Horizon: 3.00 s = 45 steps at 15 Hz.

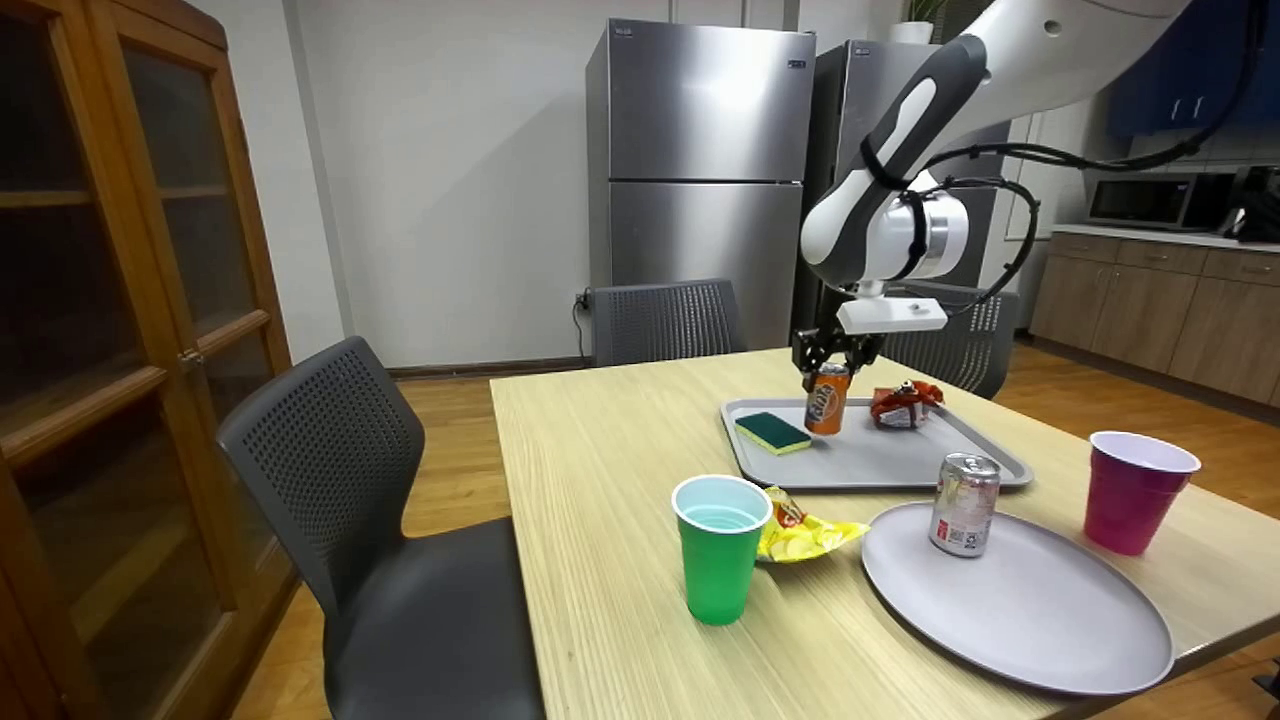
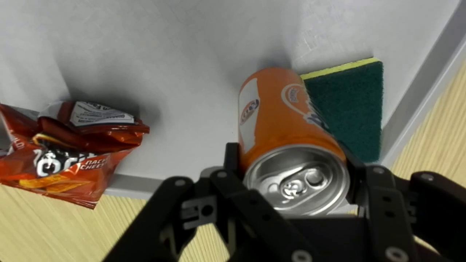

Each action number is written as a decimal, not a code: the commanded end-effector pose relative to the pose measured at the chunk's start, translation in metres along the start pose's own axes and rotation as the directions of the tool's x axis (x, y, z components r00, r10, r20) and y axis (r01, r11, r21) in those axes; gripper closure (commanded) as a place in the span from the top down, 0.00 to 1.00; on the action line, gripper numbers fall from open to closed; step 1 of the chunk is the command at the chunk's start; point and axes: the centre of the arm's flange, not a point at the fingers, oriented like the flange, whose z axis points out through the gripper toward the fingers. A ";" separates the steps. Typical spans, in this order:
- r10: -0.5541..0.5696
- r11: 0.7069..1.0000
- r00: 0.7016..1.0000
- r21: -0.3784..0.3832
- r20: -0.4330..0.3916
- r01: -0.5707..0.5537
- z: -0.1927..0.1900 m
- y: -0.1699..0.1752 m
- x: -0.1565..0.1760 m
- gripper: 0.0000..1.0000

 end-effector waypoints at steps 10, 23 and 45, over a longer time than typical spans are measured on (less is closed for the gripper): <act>-0.006 1.000 0.999 -0.002 -0.049 0.006 -0.071 -0.033 -0.057 0.38; -0.219 0.973 0.976 0.077 -0.007 0.219 -0.087 -0.052 -0.104 0.38; -0.291 0.954 0.956 0.083 0.044 0.286 -0.140 -0.060 -0.261 0.38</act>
